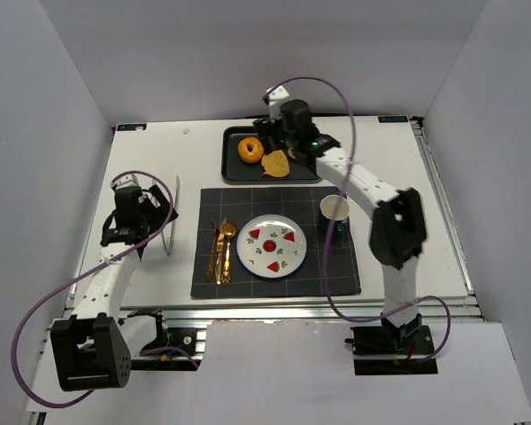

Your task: Place the bread

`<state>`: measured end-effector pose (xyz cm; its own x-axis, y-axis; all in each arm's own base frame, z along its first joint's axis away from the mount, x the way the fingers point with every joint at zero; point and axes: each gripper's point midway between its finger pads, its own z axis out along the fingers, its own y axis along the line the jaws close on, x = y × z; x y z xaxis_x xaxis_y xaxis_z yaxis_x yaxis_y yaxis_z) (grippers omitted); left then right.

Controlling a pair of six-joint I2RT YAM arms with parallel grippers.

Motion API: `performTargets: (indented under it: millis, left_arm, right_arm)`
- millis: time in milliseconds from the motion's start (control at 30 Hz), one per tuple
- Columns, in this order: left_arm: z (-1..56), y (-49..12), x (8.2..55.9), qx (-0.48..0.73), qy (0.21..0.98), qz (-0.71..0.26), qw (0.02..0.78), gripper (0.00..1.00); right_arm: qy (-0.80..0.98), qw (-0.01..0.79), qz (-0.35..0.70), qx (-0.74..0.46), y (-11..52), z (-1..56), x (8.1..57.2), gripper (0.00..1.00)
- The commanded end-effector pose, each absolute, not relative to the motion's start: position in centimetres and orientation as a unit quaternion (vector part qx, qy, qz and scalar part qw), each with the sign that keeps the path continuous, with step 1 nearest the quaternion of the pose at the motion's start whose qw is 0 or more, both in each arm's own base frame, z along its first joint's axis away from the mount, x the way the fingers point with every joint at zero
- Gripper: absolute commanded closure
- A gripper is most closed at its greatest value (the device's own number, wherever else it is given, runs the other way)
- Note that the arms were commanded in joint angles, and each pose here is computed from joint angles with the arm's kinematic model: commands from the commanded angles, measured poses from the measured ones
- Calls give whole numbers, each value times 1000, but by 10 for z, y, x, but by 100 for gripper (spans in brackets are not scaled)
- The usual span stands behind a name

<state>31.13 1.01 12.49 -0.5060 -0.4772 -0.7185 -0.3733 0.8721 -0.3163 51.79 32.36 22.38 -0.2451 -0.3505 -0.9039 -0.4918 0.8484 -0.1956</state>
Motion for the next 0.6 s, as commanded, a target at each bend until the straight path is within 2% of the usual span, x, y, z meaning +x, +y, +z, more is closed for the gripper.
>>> performTargets:
  millis: [0, 33, 67, 100, 133, 167, 200, 233, 300, 333, 367, 400, 500, 567]
  left_arm:
    - [142, 13, 325, -217, 860, -51, 458, 3]
    - [138, 14, 326, -212, 864, -49, 455, 5]
    - [137, 14, 328, -210, 864, -47, 455, 11]
    - [135, 14, 328, -206, 867, -45, 451, 19]
    - [132, 13, 328, -197, 871, -45, 448, 31]
    - [127, 12, 330, -193, 874, -46, 443, 51]
    - [123, 13, 330, -193, 877, -44, 438, 88]
    - [121, 14, 330, -191, 879, -40, 435, 100]
    - [112, 15, 331, -184, 888, -33, 421, 100]
    - [104, 15, 331, -182, 894, -30, 408, 95]
    - [100, 16, 331, -181, 898, -25, 401, 66]
    - [93, 17, 331, -180, 904, -20, 388, 46]
    - [80, 16, 334, -165, 914, -15, 370, 22]
    - [74, 17, 337, -155, 919, -8, 363, 15]
  right_arm:
    - [793, 555, 90, -234, 275, 259, 488, 11]
    - [771, 576, 100, -251, 265, 282, 475, 11]
    - [769, 565, 118, -275, 257, 262, 465, 13]
    - [741, 560, 188, -319, 252, 268, 452, 24]
    - [721, 555, 221, -350, 247, 269, 436, 36]
    - [677, 550, 272, -405, 245, 275, 405, 56]
    - [674, 553, 276, -405, 229, 276, 403, 100]
    - [675, 549, 279, -407, 224, 274, 397, 100]
    - [677, 527, 294, -422, 212, 266, 378, 100]
    - [668, 523, 309, -430, 212, 269, 368, 94]
    - [671, 517, 317, -428, 206, 266, 359, 58]
    - [678, 507, 322, -424, 201, 260, 353, 31]
    - [683, 505, 316, -423, 193, 256, 344, 15]
    - [686, 507, 315, -415, 187, 257, 343, 11]
